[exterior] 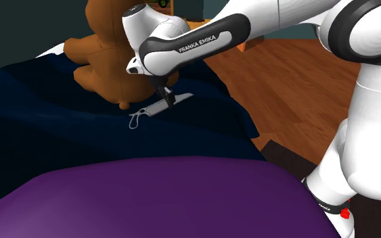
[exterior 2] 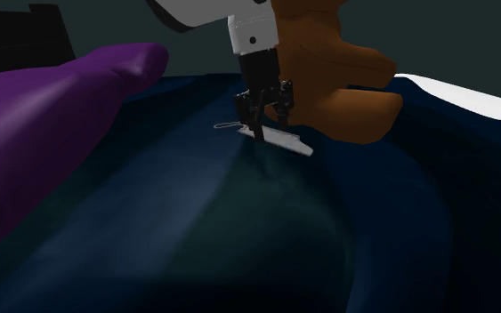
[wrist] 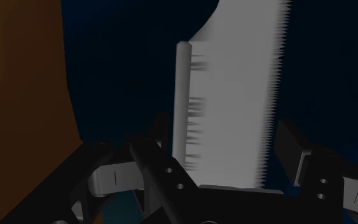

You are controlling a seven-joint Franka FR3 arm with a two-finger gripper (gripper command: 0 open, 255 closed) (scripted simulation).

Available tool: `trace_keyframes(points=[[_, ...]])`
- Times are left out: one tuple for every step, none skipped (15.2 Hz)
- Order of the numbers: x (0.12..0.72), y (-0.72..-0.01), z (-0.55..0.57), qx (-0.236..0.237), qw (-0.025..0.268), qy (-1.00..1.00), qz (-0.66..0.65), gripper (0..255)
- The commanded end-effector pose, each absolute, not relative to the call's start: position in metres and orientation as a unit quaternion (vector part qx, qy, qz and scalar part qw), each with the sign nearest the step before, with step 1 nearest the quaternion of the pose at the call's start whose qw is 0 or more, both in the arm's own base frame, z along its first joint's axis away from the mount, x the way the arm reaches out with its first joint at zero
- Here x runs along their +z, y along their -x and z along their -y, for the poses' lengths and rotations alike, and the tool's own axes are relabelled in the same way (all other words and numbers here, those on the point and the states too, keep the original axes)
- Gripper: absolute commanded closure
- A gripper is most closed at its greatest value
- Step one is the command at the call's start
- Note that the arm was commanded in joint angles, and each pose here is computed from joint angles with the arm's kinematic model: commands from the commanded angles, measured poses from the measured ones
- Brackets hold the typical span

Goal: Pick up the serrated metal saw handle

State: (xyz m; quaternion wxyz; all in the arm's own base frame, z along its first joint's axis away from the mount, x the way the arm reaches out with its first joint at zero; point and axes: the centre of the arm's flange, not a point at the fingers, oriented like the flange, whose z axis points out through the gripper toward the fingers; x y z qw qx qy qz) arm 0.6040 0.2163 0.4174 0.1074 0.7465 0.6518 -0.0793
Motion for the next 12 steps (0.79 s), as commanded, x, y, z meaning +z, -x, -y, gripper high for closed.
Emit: trace_keyframes(points=[[0.428, -0.605, -0.217, -0.079, 0.107, -0.747, -0.652, 255], [0.434, -0.605, -0.217, -0.079, 0.107, -0.747, -0.652, 255], [0.439, -0.605, -0.217, -0.079, 0.107, -0.747, -0.652, 255], [0.444, -0.605, -0.217, -0.079, 0.107, -0.747, -0.652, 255], [0.449, -0.605, -0.217, -0.079, 0.107, -0.747, -0.652, 255], [0.455, -0.605, -0.217, -0.079, 0.107, -0.747, -0.652, 255], [0.46, -0.605, -0.217, -0.079, 0.107, -0.747, -0.652, 255], [0.465, -0.605, -0.217, -0.079, 0.107, -0.747, -0.652, 255], [0.471, -0.605, -0.217, -0.079, 0.107, -0.747, -0.652, 255], [0.476, -0.605, -0.217, -0.079, 0.107, -0.747, -0.652, 255], [0.477, -0.605, -0.217, -0.079, 0.107, -0.747, -0.652, 255], [0.477, -0.605, -0.217, -0.079, 0.107, -0.747, -0.652, 255]])
